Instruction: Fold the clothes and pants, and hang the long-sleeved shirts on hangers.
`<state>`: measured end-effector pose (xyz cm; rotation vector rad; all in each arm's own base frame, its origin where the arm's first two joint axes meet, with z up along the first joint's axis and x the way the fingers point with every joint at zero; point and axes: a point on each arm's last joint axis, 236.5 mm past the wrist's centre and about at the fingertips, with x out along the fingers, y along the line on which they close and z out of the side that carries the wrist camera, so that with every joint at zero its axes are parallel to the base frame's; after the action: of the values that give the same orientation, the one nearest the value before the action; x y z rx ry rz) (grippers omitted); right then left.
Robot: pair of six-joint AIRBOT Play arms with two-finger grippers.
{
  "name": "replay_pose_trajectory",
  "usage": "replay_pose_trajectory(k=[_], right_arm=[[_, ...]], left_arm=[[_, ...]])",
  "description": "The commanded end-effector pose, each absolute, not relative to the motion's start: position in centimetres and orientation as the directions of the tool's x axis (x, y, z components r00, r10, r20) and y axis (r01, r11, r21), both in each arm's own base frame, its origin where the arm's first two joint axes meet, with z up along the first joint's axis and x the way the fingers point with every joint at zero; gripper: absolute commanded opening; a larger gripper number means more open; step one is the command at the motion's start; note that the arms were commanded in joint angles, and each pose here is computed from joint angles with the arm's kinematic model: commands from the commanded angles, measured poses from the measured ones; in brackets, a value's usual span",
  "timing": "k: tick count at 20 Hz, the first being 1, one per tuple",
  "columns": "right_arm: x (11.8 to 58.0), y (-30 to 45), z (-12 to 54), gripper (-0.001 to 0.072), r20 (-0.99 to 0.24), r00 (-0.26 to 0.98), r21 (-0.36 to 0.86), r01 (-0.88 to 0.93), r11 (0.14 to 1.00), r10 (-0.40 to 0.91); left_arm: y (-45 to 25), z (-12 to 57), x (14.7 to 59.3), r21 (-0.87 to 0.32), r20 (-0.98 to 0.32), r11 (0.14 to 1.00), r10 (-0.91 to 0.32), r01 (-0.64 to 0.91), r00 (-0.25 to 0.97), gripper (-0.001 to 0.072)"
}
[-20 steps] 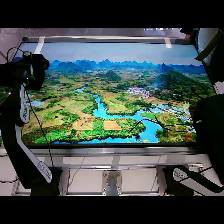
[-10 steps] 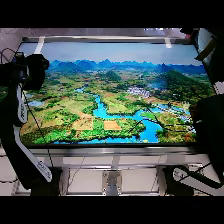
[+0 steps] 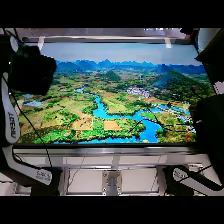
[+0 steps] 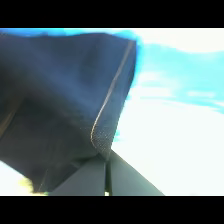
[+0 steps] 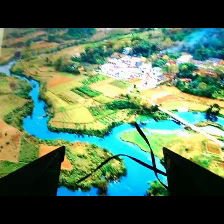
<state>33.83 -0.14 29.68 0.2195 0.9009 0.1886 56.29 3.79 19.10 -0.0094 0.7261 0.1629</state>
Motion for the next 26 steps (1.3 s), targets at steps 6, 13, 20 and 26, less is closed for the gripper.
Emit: replay_pose_trajectory(k=[6, 13, 20, 26], right_arm=[[33.4, -2.4, 29.9, 0.0689, -0.761, 0.632, 0.137, -0.065, 0.988, 0.147], [34.4, -2.8, 30.7, 0.0689, -0.730, 0.671, 0.090, -0.092, 0.992, 0.129], [35.2, -4.3, 26.5, 0.0689, -0.790, 0.606, 0.077, -0.057, 0.995, 0.096], [32.8, -0.9, 13.0, 0.0689, -0.878, 0.391, 0.287, -0.035, 0.957, 0.277]], left_arm=[[-31.8, 21.8, 41.6, -0.119, -0.689, 0.824, -0.470, 0.553, 0.552, 0.0040], [-47.8, 13.7, 37.0, -0.105, -0.666, 0.657, -0.604, 0.747, 0.438, 0.0211], [-22.5, 18.7, 45.2, 0.275, -0.754, 0.895, -0.025, 0.350, 0.657, 0.0644], [-9.7, 4.7, 41.1, 0.024, -0.902, 0.979, -0.067, 0.204, 0.427, 0.0643]])
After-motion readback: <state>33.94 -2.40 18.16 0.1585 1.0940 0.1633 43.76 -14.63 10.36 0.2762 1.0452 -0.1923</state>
